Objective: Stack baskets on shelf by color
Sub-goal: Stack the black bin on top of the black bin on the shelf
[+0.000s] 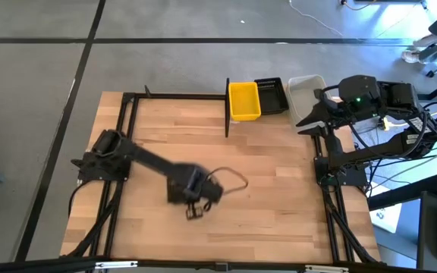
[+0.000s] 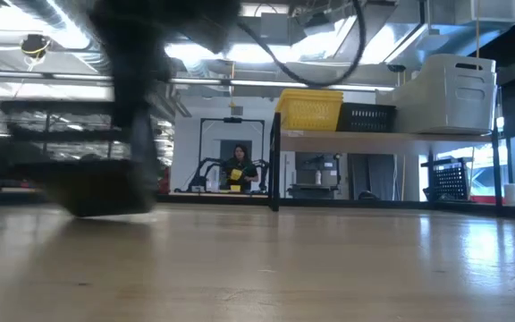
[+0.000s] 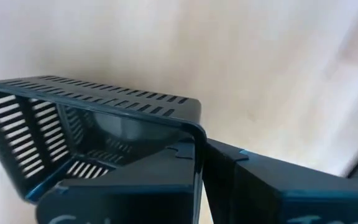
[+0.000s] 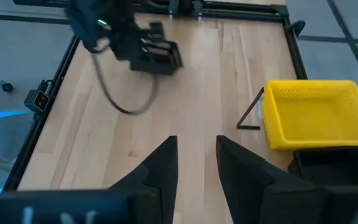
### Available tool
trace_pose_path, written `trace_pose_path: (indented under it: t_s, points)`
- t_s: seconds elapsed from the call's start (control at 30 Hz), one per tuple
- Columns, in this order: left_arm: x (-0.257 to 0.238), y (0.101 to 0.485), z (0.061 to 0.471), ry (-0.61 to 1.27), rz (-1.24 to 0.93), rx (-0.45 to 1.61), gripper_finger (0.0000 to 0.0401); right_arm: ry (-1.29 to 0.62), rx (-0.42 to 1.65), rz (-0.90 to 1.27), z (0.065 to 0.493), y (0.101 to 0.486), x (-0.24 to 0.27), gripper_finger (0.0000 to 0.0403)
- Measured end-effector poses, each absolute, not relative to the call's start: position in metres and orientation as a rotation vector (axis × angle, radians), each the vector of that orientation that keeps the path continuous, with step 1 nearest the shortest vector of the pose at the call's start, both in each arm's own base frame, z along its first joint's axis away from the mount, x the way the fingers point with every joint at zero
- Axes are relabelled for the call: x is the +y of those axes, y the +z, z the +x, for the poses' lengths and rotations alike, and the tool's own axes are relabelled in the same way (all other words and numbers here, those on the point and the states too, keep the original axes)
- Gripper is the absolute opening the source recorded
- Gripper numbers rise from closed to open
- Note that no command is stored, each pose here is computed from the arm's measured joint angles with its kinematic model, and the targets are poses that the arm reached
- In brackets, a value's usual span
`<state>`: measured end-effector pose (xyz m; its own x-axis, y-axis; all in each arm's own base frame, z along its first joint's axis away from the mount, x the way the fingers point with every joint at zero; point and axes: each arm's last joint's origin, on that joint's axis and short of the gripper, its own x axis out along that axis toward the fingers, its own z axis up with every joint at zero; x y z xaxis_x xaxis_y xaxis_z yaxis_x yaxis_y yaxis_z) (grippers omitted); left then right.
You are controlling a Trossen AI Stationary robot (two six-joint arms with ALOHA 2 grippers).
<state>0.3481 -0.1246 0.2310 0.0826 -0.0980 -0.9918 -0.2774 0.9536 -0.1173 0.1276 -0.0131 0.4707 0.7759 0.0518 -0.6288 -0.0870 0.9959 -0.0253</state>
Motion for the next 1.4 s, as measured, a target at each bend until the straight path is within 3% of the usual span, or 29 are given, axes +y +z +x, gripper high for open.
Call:
trace_pose_path:
  t_s: [0.43,1.2,1.4]
  points:
    - [-0.044,0.234,0.383,0.112,-0.233,1.295,0.0,0.074,0.659,-0.057,0.129,0.472,-0.013,0.0108]
    - [-0.036,0.238,0.39,0.137,-0.313,1.216,0.0053,0.073,0.659,-0.056,0.129,0.472,-0.013,0.0108]
    - [-0.026,0.279,0.379,0.219,-0.334,1.146,0.005,0.068,0.644,-0.048,0.13,0.473,-0.013,0.0108]
